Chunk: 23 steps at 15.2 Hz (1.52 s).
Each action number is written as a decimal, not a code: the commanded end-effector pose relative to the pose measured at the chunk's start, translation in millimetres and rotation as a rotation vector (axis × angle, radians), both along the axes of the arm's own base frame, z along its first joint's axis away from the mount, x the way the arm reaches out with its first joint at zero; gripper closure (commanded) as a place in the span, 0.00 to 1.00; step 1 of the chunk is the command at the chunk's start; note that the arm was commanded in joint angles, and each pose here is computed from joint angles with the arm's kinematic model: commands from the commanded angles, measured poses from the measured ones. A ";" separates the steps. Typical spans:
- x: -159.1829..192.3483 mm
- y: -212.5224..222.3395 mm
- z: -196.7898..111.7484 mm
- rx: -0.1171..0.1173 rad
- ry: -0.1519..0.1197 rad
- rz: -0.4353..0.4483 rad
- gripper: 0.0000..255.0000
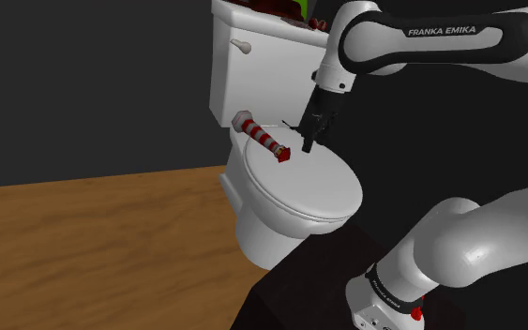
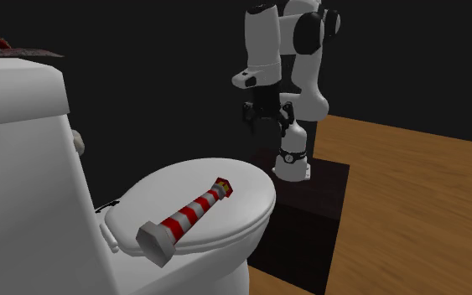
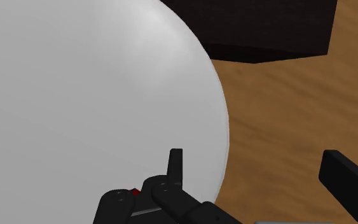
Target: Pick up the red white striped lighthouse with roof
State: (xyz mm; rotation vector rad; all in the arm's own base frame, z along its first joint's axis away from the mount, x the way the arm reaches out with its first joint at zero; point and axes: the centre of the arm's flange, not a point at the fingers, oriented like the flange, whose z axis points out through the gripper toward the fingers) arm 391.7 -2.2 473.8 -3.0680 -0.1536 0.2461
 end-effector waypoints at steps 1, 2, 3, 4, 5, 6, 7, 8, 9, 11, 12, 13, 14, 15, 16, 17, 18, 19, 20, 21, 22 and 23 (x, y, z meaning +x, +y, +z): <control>23.4 -7.4 -16.7 -0.009 -0.019 -0.015 0.00; 33.5 -10.7 -21.9 -0.013 -0.028 -0.022 0.00; 43.5 -14.1 -27.0 -0.017 -0.037 -0.030 0.00; 53.6 -17.6 -32.0 -0.022 -0.046 -0.037 0.00; 63.7 -21.2 -37.0 -0.026 -0.054 -0.044 0.00; 73.8 -24.9 -41.8 -0.030 -0.063 -0.052 0.00; 83.9 -28.7 -46.5 -0.034 -0.072 -0.059 0.00; 94.0 -32.6 -51.1 -0.038 -0.080 -0.067 0.00; 104.1 -36.5 -55.6 -0.042 -0.089 -0.074 0.00; 124.4 -44.7 -64.3 -0.051 -0.107 -0.089 0.00; 134.6 -49.0 -68.4 -0.055 -0.115 -0.096 0.00; 144.8 -53.3 -72.5 -0.059 -0.124 -0.103 0.00; 154.9 -57.7 -76.5 -0.063 -0.133 -0.111 0.00; 165.1 -62.3 -80.3 -0.068 -0.142 -0.118 0.00; 175.3 -66.9 -84.1 -0.072 -0.150 -0.126 0.00; 185.4 -71.6 -87.7 -0.076 -0.159 -0.133 0.00; 195.6 -76.4 -91.3 -0.080 -0.168 -0.140 0.00; 205.7 -81.2 -94.7 -0.084 -0.176 -0.148 0.00; 215.9 -86.2 -98.0 -0.089 -0.185 -0.155 0.00; 217.3 -86.9 -98.5 -0.089 -0.186 -0.156 0.00; 217.3 -86.9 -103.7 -0.089 -0.186 -0.156 0.00; 217.3 -86.9 -109.0 -0.089 -0.186 -0.156 0.00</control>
